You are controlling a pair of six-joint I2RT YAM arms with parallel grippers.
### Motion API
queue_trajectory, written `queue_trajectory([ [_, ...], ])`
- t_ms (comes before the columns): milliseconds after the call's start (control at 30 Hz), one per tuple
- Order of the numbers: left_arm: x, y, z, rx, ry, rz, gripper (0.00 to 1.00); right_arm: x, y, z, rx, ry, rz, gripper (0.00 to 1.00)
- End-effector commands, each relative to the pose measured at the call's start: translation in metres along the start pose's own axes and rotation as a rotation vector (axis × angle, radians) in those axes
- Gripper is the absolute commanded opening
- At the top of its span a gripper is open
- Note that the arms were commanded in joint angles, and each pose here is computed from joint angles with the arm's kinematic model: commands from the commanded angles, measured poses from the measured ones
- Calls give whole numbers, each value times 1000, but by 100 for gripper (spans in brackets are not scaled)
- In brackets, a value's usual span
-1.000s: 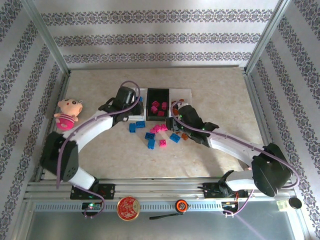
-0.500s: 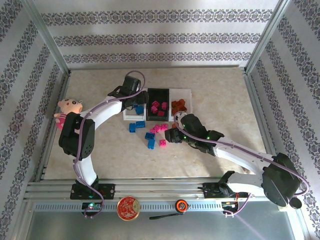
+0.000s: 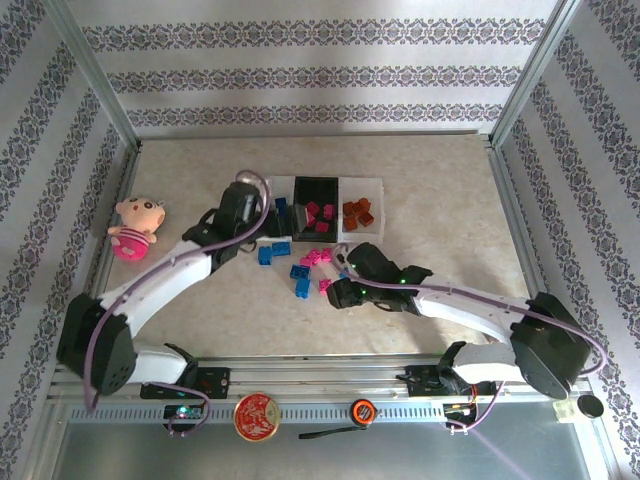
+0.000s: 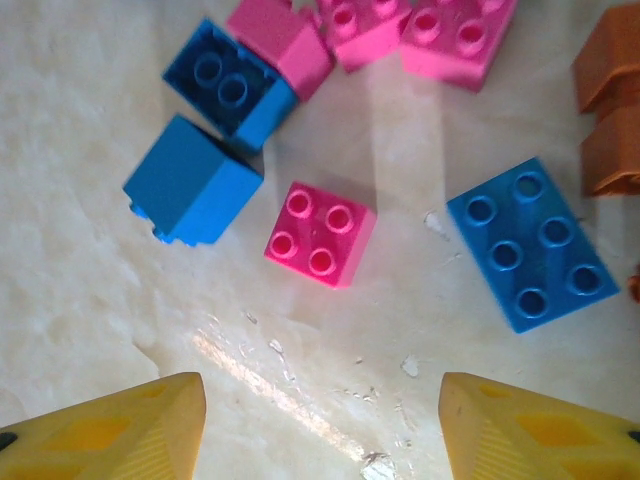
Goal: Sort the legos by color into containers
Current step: Place the lego in the container, then pick up the lego from the center of the table.
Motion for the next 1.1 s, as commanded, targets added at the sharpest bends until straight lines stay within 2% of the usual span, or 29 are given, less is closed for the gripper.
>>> queue_trajectory([
  [0,14,5,26,51,-13,46,100,-5,12,-9,34,-12,9,64],
  [167,38,19,63,97,-33,46,100,-24,19,-17,13,-38,8,63],
  [367,53,27,80,116,-37,28,100,-49,21,-26,2,-32,53,58],
  [667,56,32,93,126,-10,11,100,-74,9,-26,-13,15,135,53],
  [900,57,35,96,124,-5,-1,100,-76,2,-21,-3,26,176,41],
  [1067,58,36,98,118,-2,-13,100,-53,4,-23,11,-34,125,31],
])
Point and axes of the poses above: each hand's point on the last joint's axis, 136 mm out from that joint toward the fingers, its own x axis back along the fingers, its own y axis along the line the jaws close on, z = x × y, the point moved 9 cm from there along x, back along the fingers, and after that the axes turned 7 degrees about -x, right-handed, at the moved point
